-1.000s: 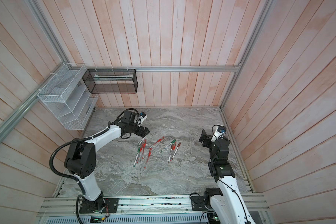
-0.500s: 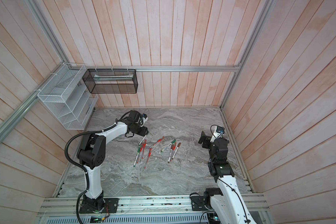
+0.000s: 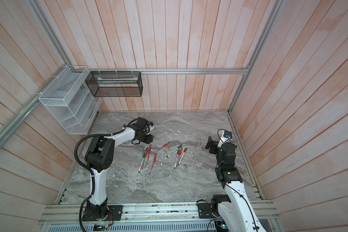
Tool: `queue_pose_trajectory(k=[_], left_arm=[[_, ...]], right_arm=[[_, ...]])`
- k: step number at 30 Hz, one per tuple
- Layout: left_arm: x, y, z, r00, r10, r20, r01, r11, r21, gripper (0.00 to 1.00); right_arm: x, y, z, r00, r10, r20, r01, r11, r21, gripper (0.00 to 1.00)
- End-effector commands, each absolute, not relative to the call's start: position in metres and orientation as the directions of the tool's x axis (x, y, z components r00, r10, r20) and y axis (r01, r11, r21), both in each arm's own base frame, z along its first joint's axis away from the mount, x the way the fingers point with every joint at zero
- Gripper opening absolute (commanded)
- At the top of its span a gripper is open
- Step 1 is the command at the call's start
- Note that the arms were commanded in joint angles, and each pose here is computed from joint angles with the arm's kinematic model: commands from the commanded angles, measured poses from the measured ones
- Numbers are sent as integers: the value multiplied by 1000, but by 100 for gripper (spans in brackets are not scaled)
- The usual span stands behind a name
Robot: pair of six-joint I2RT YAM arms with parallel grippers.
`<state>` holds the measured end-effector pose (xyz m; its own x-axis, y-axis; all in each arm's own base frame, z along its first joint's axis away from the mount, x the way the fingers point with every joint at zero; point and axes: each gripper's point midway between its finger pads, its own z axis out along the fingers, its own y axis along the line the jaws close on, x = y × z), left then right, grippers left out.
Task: Remove pen caps from pens
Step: Pick up the pen from the center of the table.
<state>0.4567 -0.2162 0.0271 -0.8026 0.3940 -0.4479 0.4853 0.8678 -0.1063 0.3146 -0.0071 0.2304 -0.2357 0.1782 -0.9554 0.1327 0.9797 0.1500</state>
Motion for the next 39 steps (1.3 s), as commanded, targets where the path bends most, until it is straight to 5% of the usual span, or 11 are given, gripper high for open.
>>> queue_pose_trajectory(k=[1, 13, 25, 34, 39], left_arm=[[449, -211, 7, -816, 420, -397, 486, 870, -79, 31], [454, -193, -3, -832, 402, -383, 453, 890, -48, 7], [454, -187, 47, -772, 419, -478, 479, 878, -5, 0], [434, -193, 127, -650, 407, -642, 537, 844, -8, 0], [409, -202, 166, -549, 418, -724, 614, 789, -10, 0]], right_arm=[[314, -6, 226, -251, 186, -950, 131, 979, 157, 98], [316, 3, 238, -222, 205, -953, 75, 978, 193, 98], [317, 30, 247, -271, 258, -927, -41, 959, 279, 98], [336, 117, 297, -326, 308, -894, -245, 886, 394, 97], [344, 196, 306, -427, 406, -808, -416, 705, 574, 89]])
